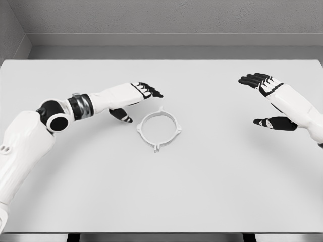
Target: Assemble PVC drainage pipe clamps
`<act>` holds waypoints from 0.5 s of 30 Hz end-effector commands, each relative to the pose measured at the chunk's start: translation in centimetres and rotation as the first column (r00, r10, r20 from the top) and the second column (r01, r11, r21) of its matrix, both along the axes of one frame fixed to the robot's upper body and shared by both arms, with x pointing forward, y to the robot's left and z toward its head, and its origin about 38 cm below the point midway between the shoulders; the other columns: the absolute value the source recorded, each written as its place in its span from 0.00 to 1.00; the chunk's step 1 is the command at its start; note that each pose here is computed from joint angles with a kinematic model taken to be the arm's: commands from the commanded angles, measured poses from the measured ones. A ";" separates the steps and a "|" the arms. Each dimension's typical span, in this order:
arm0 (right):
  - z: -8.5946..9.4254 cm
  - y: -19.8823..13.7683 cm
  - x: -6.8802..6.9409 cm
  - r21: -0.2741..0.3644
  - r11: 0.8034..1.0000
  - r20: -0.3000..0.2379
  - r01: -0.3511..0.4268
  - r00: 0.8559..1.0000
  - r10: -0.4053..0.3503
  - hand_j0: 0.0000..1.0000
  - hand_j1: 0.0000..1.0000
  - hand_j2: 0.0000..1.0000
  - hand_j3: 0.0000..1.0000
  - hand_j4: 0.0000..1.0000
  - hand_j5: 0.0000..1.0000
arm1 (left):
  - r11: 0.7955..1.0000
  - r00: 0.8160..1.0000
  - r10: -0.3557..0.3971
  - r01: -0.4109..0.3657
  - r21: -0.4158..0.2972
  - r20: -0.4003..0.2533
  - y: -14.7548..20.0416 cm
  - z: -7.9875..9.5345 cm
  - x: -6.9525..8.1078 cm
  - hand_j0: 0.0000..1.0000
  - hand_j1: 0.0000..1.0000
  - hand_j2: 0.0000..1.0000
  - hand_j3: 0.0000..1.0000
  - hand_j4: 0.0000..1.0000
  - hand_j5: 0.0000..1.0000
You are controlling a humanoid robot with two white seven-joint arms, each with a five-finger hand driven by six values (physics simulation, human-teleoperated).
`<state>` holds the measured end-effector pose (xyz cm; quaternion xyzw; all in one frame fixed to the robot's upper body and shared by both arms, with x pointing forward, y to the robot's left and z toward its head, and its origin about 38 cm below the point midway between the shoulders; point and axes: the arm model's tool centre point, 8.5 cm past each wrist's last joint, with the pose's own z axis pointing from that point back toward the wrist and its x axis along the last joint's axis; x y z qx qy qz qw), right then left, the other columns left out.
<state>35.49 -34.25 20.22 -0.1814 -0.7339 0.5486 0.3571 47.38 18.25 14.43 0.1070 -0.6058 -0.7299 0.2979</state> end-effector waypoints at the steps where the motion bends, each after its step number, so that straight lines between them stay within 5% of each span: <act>1: 0.1 0.0 0.0 0.007 1.000 0.000 0.000 1.000 0.000 1.00 1.00 1.00 1.00 1.00 1.00 | 1.000 1.000 -0.014 0.014 -0.006 0.008 -0.3 0.4 -0.3 1.00 1.00 1.00 1.00 1.00 1.00; 15: 0.1 0.0 0.0 0.008 1.000 0.001 0.000 1.000 0.000 1.00 1.00 1.00 1.00 1.00 1.00 | 1.000 1.000 -0.029 0.029 -0.009 0.006 -0.6 0.1 -0.9 1.00 1.00 1.00 1.00 1.00 1.00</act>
